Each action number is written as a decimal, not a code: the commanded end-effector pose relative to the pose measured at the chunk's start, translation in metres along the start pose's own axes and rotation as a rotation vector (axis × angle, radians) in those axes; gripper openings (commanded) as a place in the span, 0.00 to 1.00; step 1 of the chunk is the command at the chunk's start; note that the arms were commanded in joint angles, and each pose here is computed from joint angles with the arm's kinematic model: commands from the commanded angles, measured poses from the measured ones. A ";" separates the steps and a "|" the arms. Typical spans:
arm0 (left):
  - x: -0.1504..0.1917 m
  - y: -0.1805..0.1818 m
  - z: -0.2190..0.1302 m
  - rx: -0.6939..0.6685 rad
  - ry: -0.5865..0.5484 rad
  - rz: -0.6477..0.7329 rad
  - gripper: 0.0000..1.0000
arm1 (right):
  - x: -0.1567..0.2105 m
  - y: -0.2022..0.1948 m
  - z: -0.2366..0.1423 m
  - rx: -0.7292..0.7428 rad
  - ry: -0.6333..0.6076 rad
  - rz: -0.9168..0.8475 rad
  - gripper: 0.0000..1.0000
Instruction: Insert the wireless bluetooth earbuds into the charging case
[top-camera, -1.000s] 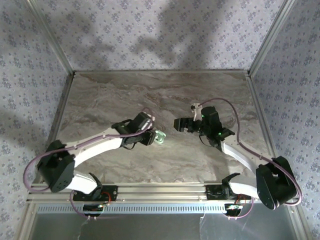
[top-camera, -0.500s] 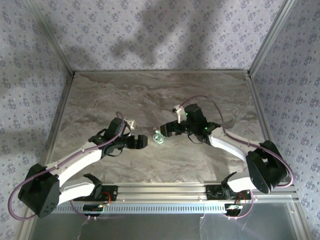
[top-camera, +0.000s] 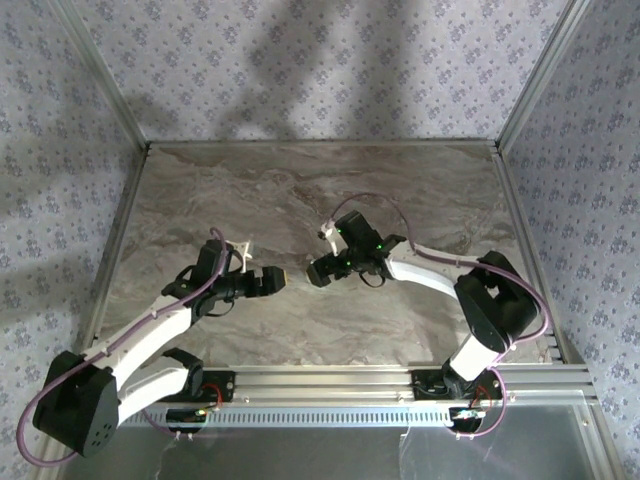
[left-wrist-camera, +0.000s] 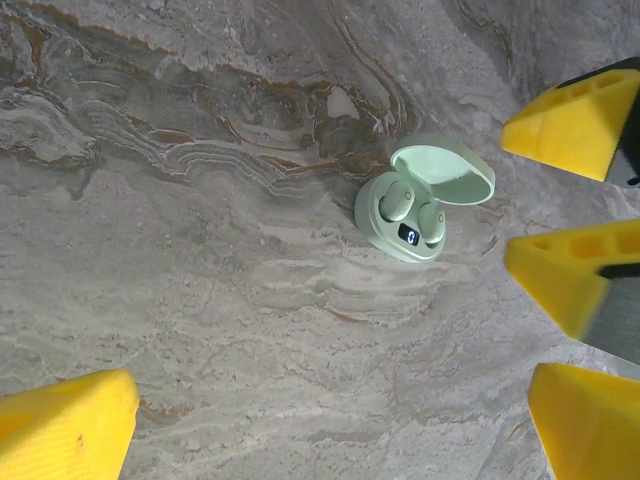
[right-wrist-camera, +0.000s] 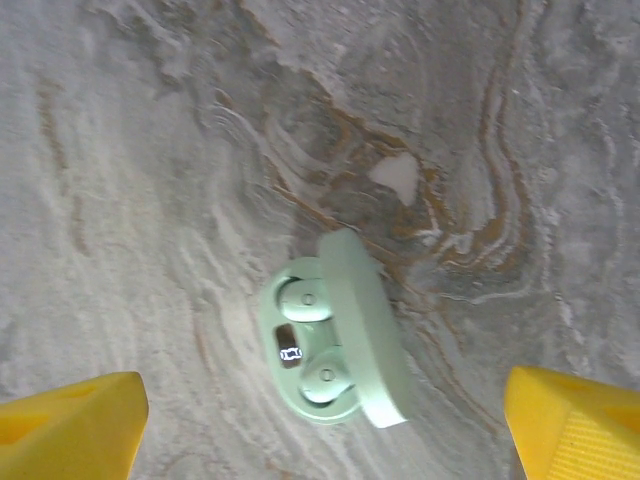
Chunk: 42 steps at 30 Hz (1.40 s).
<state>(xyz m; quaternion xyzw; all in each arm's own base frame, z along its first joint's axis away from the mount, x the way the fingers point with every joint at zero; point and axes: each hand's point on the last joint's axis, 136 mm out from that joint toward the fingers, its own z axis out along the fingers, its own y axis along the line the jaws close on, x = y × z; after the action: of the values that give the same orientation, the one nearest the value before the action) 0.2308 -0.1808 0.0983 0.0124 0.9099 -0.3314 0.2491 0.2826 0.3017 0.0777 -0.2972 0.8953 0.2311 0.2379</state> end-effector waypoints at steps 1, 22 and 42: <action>-0.004 -0.006 -0.003 0.039 -0.014 -0.003 1.00 | 0.011 -0.018 0.005 0.101 0.084 -0.033 0.92; -0.009 -0.009 0.007 0.072 -0.007 -0.016 1.00 | 0.017 -0.058 0.007 0.267 0.118 0.023 0.87; -0.006 -0.019 0.030 0.083 0.029 -0.002 1.00 | 0.015 -0.085 -0.001 0.318 0.098 0.136 0.86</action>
<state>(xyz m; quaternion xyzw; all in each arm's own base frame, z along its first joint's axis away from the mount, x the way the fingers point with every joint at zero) 0.2373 -0.2030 0.0811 0.0184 0.9082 -0.3561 0.2190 0.3236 0.2383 0.0447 -0.2217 0.9443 0.0911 0.2256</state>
